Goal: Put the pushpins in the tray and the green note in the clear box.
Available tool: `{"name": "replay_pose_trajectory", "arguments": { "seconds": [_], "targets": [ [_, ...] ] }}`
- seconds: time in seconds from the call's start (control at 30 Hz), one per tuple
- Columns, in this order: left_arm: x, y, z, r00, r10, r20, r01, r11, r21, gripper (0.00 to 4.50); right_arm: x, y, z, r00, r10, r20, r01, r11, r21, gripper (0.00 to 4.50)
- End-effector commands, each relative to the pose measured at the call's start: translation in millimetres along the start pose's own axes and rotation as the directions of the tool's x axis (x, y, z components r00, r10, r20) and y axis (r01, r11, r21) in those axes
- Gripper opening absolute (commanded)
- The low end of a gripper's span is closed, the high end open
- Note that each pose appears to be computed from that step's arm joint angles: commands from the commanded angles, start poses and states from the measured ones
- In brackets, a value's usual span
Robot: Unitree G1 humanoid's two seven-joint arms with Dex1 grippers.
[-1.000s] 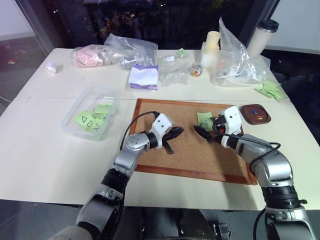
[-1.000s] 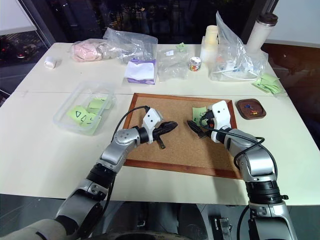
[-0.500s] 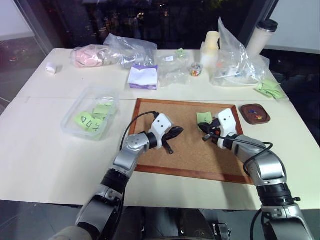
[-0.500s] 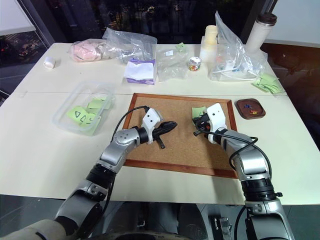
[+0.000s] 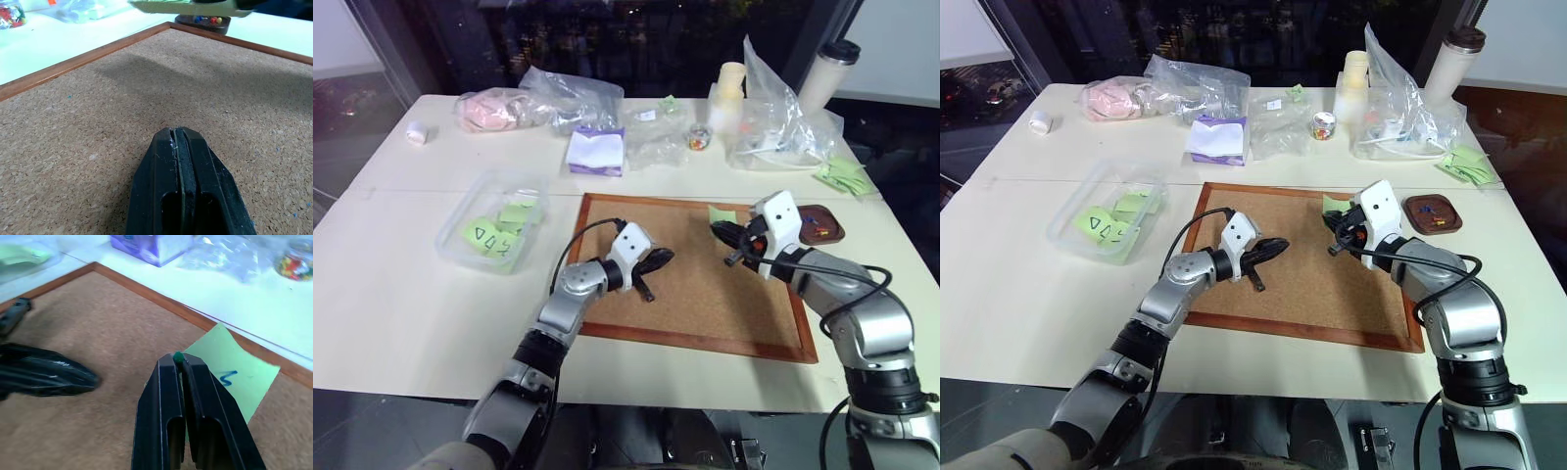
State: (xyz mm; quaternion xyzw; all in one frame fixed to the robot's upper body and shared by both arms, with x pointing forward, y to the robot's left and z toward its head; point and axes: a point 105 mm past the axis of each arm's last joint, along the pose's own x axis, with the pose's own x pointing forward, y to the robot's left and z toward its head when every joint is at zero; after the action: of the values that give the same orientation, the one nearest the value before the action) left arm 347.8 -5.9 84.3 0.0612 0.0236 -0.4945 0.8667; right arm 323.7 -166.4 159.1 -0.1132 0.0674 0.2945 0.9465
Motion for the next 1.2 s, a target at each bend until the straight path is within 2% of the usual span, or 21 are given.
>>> {"name": "replay_pose_trajectory", "arguments": {
  "seconds": [0.03, 0.1, 0.13, 0.17, 0.33, 0.53, 0.87, 1.03, 1.17, 1.2],
  "targets": [
    [2, 9, 3, 1.0, 0.03, 0.004, -0.029, 0.987, -0.159, 0.0, -13, 14, 19, 0.997, 0.064, 0.037, -0.062, 0.996, -0.069, 0.05],
    [3, 9, 16, 0.999, 0.013, 0.04, -0.005, 0.979, -0.204, 0.0, -17, 17, 21, 0.997, 0.077, 0.031, -0.074, 0.994, -0.084, 0.05],
    [2, 10, 21, 0.998, 0.008, 0.056, 0.004, 0.975, -0.223, 0.68, -19, 19, 22, 0.996, 0.082, 0.029, -0.079, 0.993, -0.091, 0.0],
    [2, 10, 26, 0.997, 0.004, 0.073, 0.014, 0.969, -0.246, 0.99, -21, 21, 23, 0.996, 0.089, 0.027, -0.085, 0.991, -0.099, 0.0],
    [0, 8, 55, 0.984, -0.042, 0.174, 0.108, 0.914, -0.391, 3.49, -27, 30, 24, 0.992, 0.128, 0.001, -0.126, 0.98, -0.156, 0.0],
    [-1, 9, 78, 0.962, -0.052, 0.268, 0.203, 0.794, -0.573, 3.49, -29, 36, 25, 0.988, 0.152, -0.015, -0.152, 0.968, -0.201, 0.0],
    [3, -6, 84, 0.951, -0.141, 0.274, 0.3, 0.629, -0.717, 3.49, -28, 50, 30, 0.981, 0.194, -0.011, -0.191, 0.951, -0.244, 0.0],
    [6, -14, 84, 0.945, -0.189, 0.267, 0.327, 0.569, -0.754, 3.49, -28, 53, 34, 0.978, 0.207, -0.008, -0.202, 0.945, -0.258, 0.0],
    [10, -22, 82, 0.942, -0.224, 0.25, 0.334, 0.563, -0.756, 3.49, -27, 55, 36, 0.978, 0.21, -0.005, -0.204, 0.942, -0.265, 0.0],
    [10, -23, 83, 0.941, -0.224, 0.252, 0.336, 0.561, -0.756, 3.26, -27, 55, 36, 0.978, 0.21, -0.005, -0.204, 0.942, -0.266, 0.0]
  ]
}}
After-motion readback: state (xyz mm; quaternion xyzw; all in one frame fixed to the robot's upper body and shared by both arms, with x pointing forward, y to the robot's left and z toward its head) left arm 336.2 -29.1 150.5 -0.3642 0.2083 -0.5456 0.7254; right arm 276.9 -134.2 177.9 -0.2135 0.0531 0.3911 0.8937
